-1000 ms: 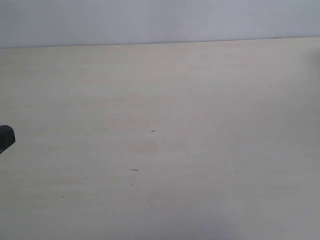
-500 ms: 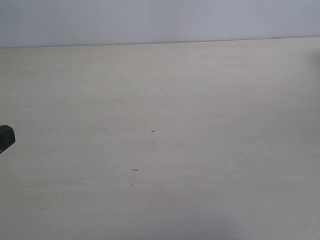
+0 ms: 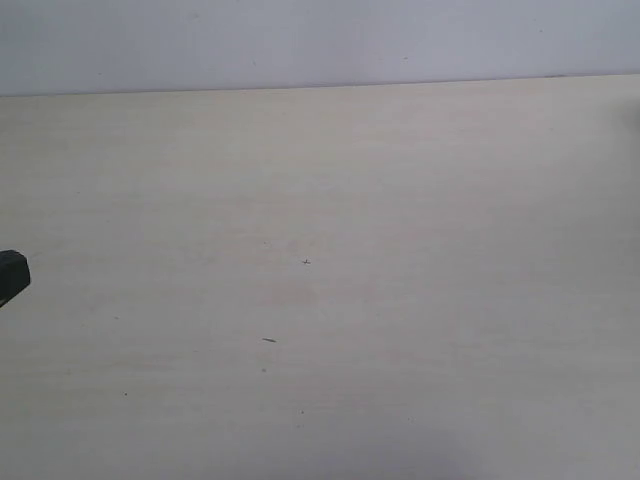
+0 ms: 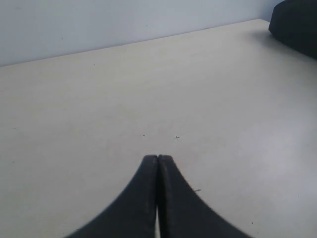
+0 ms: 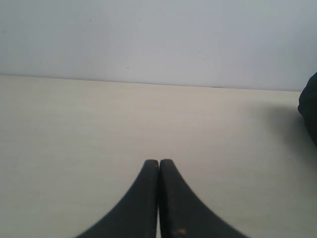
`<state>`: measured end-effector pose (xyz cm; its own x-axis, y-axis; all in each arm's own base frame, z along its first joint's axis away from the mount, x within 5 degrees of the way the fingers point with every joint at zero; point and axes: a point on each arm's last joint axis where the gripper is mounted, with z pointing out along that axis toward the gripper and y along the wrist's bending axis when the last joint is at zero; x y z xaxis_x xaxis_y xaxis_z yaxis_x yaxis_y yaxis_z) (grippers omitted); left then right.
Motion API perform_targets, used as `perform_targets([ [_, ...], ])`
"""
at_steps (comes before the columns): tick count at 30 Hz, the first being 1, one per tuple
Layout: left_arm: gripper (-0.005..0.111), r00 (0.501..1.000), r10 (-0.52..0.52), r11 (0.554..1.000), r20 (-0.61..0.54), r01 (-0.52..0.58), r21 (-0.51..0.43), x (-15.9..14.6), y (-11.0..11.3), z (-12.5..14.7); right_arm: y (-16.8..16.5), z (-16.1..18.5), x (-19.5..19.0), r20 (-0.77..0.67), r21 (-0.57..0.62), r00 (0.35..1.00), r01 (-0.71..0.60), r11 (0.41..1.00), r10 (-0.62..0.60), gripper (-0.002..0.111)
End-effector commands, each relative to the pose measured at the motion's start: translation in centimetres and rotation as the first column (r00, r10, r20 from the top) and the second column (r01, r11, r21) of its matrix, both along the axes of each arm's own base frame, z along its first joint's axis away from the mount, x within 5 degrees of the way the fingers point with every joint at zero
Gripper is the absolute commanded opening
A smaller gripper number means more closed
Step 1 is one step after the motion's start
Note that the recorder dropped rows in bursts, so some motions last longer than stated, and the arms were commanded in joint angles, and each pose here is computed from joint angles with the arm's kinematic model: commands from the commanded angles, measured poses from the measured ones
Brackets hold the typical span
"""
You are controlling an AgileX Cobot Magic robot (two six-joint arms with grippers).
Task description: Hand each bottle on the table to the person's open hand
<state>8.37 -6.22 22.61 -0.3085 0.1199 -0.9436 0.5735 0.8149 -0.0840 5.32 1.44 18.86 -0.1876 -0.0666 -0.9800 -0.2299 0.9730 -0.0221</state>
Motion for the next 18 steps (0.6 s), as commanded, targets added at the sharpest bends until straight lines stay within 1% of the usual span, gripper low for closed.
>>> perform_targets([
  [1,0.0,1.0,0.005,1.0,0.011,-0.004,-0.009,0.0,0.1,0.1,0.0,-0.1,0.0,0.004,-0.004,1.0,0.005,1.0,-0.005,0.0],
  [4,0.0,1.0,0.009,1.0,0.012,-0.009,-0.009,0.0,0.1,0.1,0.0,-0.1,0.0,0.004,-0.004,1.0,0.005,1.0,-0.005,0.0],
  [6,0.0,0.999,0.031,0.999,0.021,-0.031,-0.016,0.1,0.3,0.2,0.0,-0.1,0.0,0.004,-0.004,1.0,0.005,1.0,-0.005,0.0],
  [7,0.0,0.998,0.045,0.999,0.05,-0.045,-0.001,0.0,0.6,0.4,0.0,-0.1,0.0,0.004,-0.004,1.0,0.005,1.0,-0.005,0.0],
  [9,0.0,0.989,0.089,0.996,0.117,-0.092,0.022,-0.1,1.5,0.8,0.0,-0.1,0.0,0.004,-0.004,1.0,0.005,1.0,-0.005,0.0],
  [10,0.0,0.984,0.116,0.992,0.132,-0.121,0.028,-0.3,1.9,0.9,0.0,-0.1,0.0,0.004,-0.004,1.0,0.005,1.0,-0.005,0.0],
  [14,0.0,0.963,0.223,0.972,0.153,-0.231,0.037,-1.3,3.4,0.9,0.0,-0.1,0.0,0.004,-0.004,1.0,0.005,1.0,-0.005,0.0],
  [18,0.0,0.939,0.304,0.949,0.159,-0.313,0.034,-2.3,4.3,0.7,0.0,-0.1,0.0,0.004,-0.004,1.0,0.005,1.0,-0.005,0.0],
])
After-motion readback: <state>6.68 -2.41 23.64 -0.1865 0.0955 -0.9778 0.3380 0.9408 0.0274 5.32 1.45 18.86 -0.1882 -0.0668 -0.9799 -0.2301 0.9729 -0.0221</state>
